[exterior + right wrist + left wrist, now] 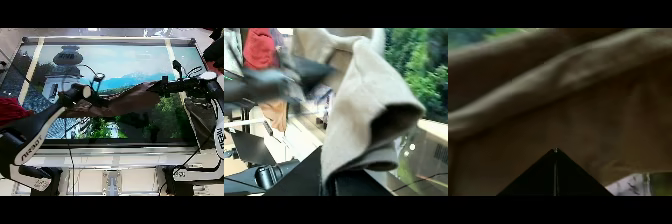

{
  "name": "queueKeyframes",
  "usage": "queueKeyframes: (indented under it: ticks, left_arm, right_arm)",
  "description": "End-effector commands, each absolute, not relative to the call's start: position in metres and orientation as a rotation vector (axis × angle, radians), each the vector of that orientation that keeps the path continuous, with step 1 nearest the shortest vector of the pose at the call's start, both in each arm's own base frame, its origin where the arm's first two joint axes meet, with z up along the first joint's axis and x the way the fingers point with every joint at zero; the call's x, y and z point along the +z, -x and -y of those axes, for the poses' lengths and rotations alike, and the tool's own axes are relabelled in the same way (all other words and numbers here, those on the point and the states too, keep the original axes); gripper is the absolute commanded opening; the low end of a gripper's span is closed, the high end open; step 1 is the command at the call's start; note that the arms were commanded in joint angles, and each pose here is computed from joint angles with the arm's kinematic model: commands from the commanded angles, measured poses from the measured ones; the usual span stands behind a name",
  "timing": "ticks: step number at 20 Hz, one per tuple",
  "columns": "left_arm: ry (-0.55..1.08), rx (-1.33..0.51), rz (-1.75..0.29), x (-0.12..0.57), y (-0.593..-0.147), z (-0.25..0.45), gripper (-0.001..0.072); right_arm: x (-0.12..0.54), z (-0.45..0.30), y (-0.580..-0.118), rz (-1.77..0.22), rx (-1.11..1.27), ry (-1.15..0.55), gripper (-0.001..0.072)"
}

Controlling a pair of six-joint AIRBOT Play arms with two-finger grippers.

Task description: Fold the shirts.

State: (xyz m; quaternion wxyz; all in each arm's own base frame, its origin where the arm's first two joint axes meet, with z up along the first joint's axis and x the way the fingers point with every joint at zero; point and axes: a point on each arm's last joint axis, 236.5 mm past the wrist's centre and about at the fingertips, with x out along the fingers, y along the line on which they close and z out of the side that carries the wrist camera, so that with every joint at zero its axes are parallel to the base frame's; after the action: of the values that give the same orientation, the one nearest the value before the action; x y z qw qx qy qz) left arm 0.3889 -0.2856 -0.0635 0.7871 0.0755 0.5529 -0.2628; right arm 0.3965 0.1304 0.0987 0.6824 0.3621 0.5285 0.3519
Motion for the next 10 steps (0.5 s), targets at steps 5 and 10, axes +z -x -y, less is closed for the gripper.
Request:
queueKeyframes:
  ticks: [5,10]
  left_arm:
    - [-0.297,-0.633,-1.028,-0.050,-0.394,0.323,0.0018]
    - [-0.359,-0.325,-0.897,0.069,-0.443,0.161,0.0018]
  right_arm:
    - [0.157,-0.192,-0.389,-1.121,0.875,-0.711,0.0014]
    - [0.174,-0.273,-0.401,-1.006,0.884,-0.635,0.0013]
